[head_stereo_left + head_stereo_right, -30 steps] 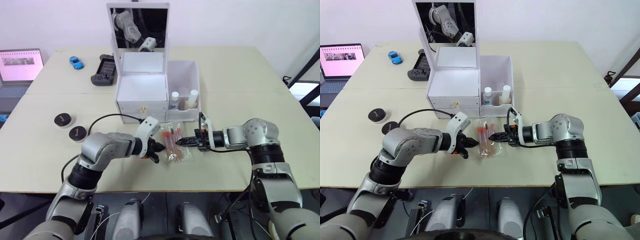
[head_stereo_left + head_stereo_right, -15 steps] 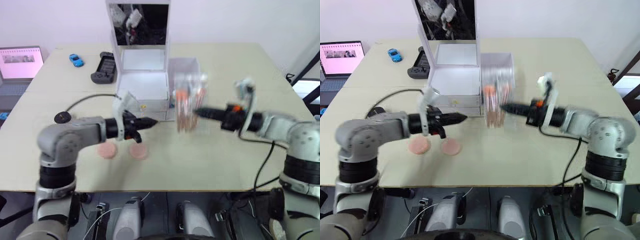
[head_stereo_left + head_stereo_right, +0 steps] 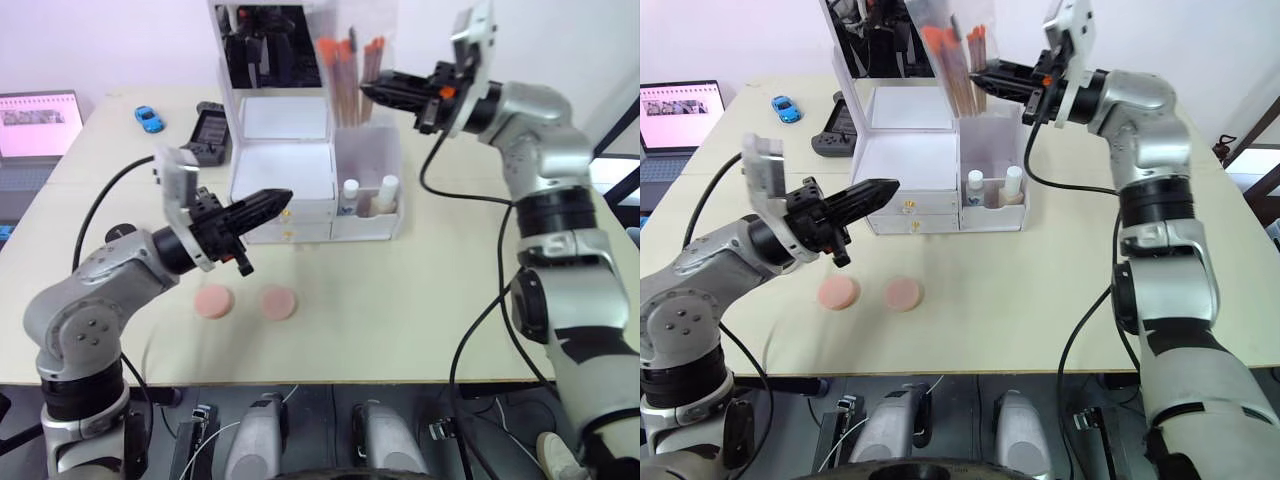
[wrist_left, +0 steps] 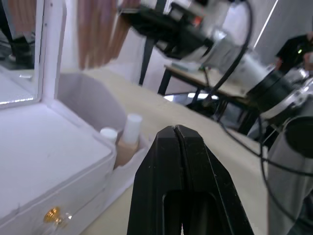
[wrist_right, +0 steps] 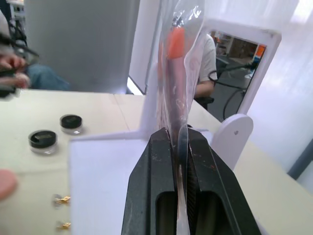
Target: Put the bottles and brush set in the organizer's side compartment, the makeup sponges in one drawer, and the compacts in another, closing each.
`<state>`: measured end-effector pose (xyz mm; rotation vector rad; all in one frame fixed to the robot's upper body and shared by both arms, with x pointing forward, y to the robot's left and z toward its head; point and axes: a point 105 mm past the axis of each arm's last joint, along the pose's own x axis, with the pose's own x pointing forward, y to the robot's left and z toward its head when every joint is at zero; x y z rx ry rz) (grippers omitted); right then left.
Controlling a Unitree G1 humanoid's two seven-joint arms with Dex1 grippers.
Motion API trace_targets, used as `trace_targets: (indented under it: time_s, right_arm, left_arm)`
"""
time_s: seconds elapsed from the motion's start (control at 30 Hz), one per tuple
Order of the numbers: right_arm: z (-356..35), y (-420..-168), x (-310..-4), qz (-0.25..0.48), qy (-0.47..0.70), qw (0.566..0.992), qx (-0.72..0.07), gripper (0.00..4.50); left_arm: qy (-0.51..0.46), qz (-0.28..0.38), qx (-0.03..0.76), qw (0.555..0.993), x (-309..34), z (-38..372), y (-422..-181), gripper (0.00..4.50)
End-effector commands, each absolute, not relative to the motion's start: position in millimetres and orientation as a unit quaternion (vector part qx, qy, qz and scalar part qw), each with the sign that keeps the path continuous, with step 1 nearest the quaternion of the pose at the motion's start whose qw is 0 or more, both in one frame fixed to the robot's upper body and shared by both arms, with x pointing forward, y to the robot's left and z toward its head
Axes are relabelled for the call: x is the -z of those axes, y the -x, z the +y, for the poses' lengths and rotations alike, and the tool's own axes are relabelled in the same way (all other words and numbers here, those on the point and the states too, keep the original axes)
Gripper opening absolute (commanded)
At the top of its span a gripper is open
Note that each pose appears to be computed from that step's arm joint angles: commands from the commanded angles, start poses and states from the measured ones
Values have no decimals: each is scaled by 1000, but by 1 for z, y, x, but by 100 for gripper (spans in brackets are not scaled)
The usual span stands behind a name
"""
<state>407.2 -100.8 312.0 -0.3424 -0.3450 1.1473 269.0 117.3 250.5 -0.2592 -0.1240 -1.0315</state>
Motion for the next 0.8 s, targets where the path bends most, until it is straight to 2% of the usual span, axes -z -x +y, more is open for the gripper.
trace_targets:
  time_s: [0.03, 0.27, 0.6, 0.7, 0.8]
  right_arm:
    - [-105, -419, -303, -161, 204, 820, -510, 3]
    - [-110, -429, -273, -120, 195, 835, -501, 3]
    - [-106, -435, -254, -105, 165, 853, -484, 3]
    - [-109, -437, -246, -96, 176, 856, -476, 3]
    - [-115, -437, -243, -90, 178, 860, -469, 101]
  left_arm:
    - [108, -67, 479, 868, -254, 122, -260, 0]
    - [101, -51, 448, 887, -244, 130, -260, 0]
    - [91, -46, 447, 889, -244, 127, -261, 0]
    - [131, -78, 432, 889, -258, 129, -269, 0]
    - [118, -71, 446, 884, -258, 123, -268, 0]
